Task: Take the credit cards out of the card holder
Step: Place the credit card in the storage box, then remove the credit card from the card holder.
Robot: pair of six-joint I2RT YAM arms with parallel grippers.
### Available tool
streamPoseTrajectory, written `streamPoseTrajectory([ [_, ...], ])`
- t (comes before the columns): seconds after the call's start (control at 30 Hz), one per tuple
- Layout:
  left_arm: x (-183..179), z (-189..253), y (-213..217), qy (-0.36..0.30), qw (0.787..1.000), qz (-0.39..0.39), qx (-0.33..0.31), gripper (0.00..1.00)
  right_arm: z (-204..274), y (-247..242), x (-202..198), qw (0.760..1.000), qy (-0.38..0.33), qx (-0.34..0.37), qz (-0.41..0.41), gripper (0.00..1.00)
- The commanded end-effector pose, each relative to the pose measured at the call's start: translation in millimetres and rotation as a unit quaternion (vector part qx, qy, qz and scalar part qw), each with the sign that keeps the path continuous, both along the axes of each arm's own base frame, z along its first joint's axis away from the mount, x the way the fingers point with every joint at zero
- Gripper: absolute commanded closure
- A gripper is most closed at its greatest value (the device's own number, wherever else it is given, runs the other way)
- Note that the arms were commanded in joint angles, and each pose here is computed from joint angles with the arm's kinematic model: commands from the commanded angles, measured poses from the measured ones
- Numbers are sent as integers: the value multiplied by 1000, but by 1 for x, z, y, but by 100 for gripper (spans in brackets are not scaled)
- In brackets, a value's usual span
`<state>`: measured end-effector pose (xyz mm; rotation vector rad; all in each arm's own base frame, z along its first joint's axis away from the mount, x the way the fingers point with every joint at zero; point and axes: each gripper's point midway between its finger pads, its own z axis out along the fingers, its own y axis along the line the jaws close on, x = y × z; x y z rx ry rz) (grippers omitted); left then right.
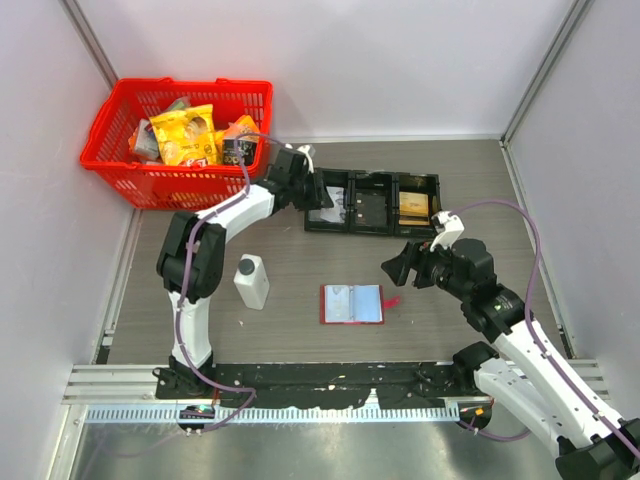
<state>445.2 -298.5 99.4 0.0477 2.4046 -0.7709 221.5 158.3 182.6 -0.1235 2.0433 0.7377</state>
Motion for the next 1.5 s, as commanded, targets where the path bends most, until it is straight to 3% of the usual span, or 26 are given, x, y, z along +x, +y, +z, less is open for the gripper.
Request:
streamPoseTrajectory([
  [0.0,6,46,7,-44,999,10,4,45,21,0,3,1000,-18,-2,1,21],
  [0.13,-4,80,15,-74,997,16,17,16,21,-3,4,1000,-8,-13,-4,21],
  [0.27,-25,114,28,-94,994,31,37,0,16,4,5,1000,20,-10,6,23],
  [0.5,-68,151,75,-92,990,70,82,0,-3,17,7,998,57,-23,11,27],
  [0.67,-111,157,113,-93,986,85,109,0,-25,38,2,994,67,-82,8,27],
  [0.83,-141,149,142,-107,986,92,88,1,-48,67,-5,988,73,-136,8,30],
  [1.03,-158,171,148,-224,970,91,25,0,-66,107,-12,983,75,-165,14,32],
  [1.13,-164,173,140,-248,967,55,12,0,-75,122,-16,978,77,-192,18,33],
  [1.27,-167,170,140,-242,969,32,35,0,-96,139,-24,970,87,-226,31,33],
  [1.37,-165,161,148,-198,977,60,56,0,-109,146,-26,966,95,-239,35,32],
  [1.47,-167,159,137,-183,981,32,46,0,-125,149,-31,960,105,-256,42,32],
])
